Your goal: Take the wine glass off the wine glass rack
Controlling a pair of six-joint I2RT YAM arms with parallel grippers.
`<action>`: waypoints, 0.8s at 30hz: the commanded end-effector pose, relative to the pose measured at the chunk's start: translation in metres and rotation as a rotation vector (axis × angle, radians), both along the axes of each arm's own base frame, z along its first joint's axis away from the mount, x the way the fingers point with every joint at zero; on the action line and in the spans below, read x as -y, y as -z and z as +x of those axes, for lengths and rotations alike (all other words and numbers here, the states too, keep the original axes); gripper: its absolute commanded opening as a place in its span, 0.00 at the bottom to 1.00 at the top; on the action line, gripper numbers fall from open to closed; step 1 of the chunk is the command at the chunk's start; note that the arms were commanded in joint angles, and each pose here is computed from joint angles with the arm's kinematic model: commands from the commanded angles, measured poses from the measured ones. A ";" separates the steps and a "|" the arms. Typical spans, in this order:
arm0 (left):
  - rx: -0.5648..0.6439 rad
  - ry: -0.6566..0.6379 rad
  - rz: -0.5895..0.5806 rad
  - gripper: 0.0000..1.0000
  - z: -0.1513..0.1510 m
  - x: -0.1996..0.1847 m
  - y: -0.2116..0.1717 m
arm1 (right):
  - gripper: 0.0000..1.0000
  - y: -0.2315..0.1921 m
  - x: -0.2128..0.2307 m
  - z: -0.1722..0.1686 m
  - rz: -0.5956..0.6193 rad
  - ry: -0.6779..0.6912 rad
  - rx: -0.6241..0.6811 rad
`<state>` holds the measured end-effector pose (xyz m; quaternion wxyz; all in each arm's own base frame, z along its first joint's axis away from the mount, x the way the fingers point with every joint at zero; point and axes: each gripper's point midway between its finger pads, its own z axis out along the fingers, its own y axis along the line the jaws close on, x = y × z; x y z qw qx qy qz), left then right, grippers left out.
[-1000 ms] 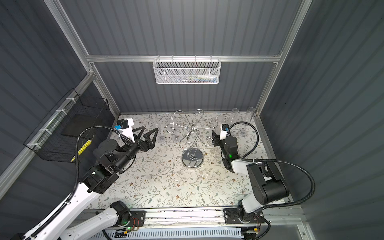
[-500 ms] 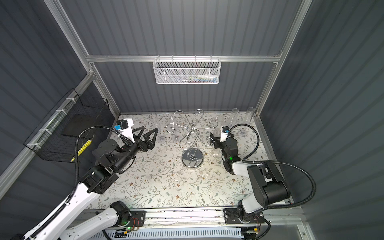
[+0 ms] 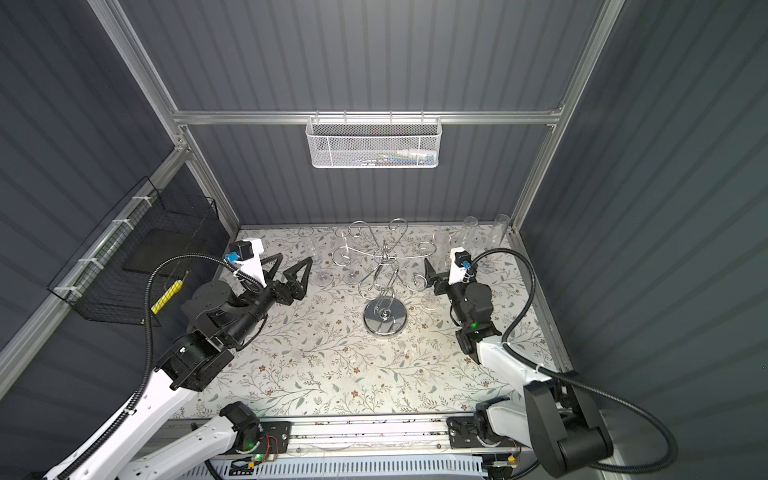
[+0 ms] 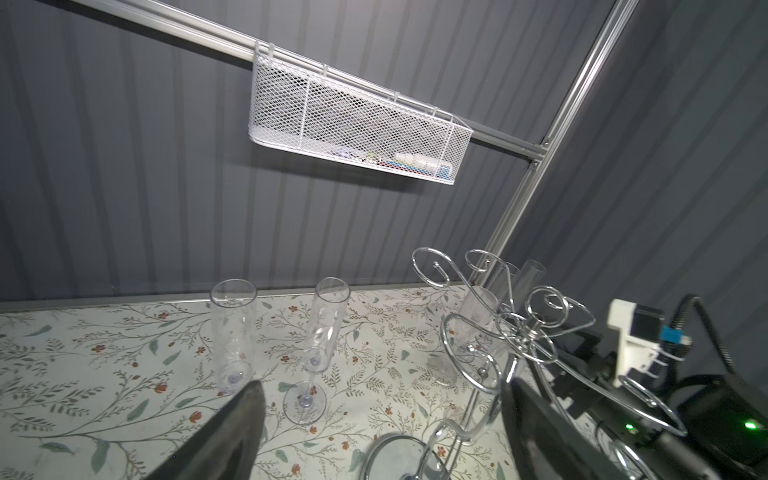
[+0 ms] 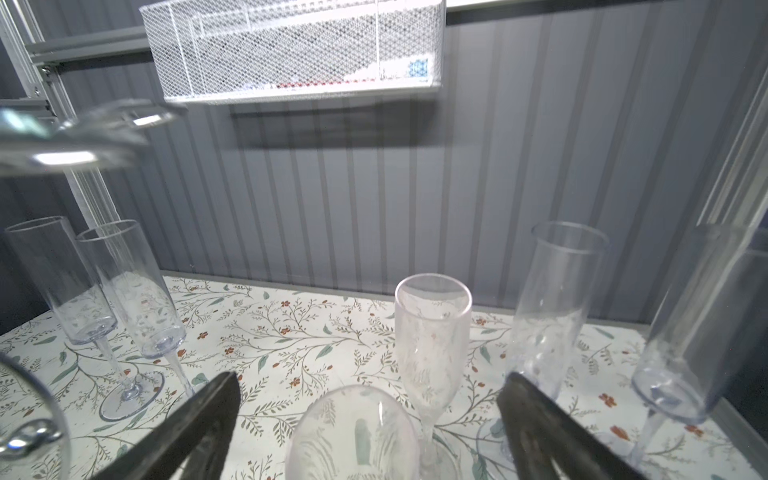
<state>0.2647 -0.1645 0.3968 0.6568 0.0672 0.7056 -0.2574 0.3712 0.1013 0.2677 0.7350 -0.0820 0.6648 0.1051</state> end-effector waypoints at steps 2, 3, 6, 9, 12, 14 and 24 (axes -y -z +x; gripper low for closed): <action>0.052 -0.110 0.094 0.92 0.001 -0.022 0.001 | 0.99 -0.019 0.015 -0.015 -0.051 0.042 0.027; 0.060 -0.138 0.138 0.92 0.002 -0.027 0.006 | 0.99 -0.021 0.022 -0.017 -0.057 0.061 0.026; 0.042 -0.259 0.325 0.96 0.012 -0.046 0.041 | 0.99 -0.020 0.046 -0.022 -0.074 0.143 0.010; -0.006 -0.436 0.467 0.99 0.021 -0.075 0.090 | 0.99 -0.004 0.074 -0.030 -0.064 0.243 -0.018; -0.028 -0.572 0.515 0.99 0.021 -0.100 0.145 | 0.99 0.026 0.097 -0.035 -0.042 0.305 -0.085; -0.029 -0.684 0.483 1.00 0.019 -0.122 0.174 | 0.99 0.052 0.109 -0.033 -0.017 0.322 -0.163; -0.196 -0.773 0.512 1.00 0.064 -0.171 0.271 | 0.99 0.120 0.128 -0.009 0.014 0.357 -0.267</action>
